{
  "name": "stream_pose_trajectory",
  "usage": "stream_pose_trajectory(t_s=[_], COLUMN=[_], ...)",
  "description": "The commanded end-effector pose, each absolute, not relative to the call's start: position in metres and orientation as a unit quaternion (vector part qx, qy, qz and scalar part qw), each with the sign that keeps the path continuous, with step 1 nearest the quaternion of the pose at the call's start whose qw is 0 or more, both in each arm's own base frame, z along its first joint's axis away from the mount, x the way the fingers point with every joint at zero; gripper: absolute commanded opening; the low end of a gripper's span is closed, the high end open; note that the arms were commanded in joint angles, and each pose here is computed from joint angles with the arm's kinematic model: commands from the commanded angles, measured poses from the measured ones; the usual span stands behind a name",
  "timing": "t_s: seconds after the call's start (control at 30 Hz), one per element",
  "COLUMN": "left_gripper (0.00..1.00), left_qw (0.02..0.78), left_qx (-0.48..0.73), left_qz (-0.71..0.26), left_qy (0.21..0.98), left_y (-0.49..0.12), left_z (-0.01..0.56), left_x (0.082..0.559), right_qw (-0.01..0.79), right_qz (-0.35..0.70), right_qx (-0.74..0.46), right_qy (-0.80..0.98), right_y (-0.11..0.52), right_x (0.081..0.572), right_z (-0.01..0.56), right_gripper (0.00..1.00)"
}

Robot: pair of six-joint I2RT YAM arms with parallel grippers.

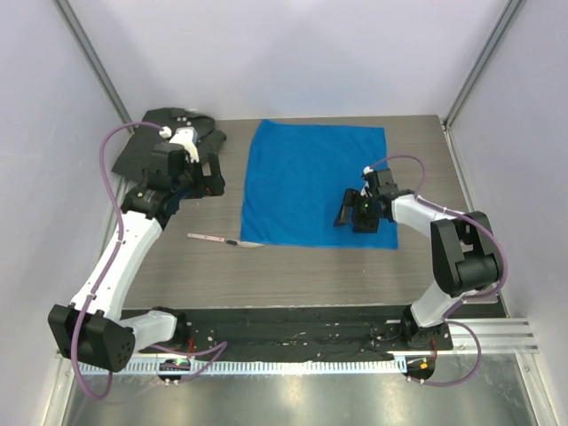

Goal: Fold the napkin, place the utensils inside, and roll it up
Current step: Fold the napkin

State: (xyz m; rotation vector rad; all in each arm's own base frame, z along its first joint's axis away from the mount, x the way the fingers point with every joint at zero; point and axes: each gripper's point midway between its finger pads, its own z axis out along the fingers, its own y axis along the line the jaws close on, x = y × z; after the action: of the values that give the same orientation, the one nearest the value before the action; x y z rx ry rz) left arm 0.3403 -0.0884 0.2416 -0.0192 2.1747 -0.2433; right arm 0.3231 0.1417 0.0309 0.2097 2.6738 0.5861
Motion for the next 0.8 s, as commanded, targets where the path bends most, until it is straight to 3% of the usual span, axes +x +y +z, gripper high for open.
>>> stream_pose_trajectory(t_s=[0.0, 0.5, 0.77], left_gripper=[1.0, 1.0, 1.0], left_qw=[0.487, 0.497, 0.479], left_qx=[-0.008, -0.001, 0.014], left_qz=[-0.113, -0.117, -0.186], left_qy=[0.866, 0.86, 0.858], left_y=[-0.09, -0.09, -0.116], left_z=[0.259, 0.266, 0.264], left_x=[0.342, 0.337, 0.332], right_qw=[0.164, 0.162, 0.234], right_qz=[0.159, 0.127, 0.184], right_qx=[0.123, 0.191, 0.147], right_qy=[0.966, 0.96, 0.943], right_y=[0.108, 0.051, 0.074], right_x=[0.299, 0.274, 0.296], right_z=[0.014, 0.024, 0.086], right_gripper=[0.74, 0.74, 0.71])
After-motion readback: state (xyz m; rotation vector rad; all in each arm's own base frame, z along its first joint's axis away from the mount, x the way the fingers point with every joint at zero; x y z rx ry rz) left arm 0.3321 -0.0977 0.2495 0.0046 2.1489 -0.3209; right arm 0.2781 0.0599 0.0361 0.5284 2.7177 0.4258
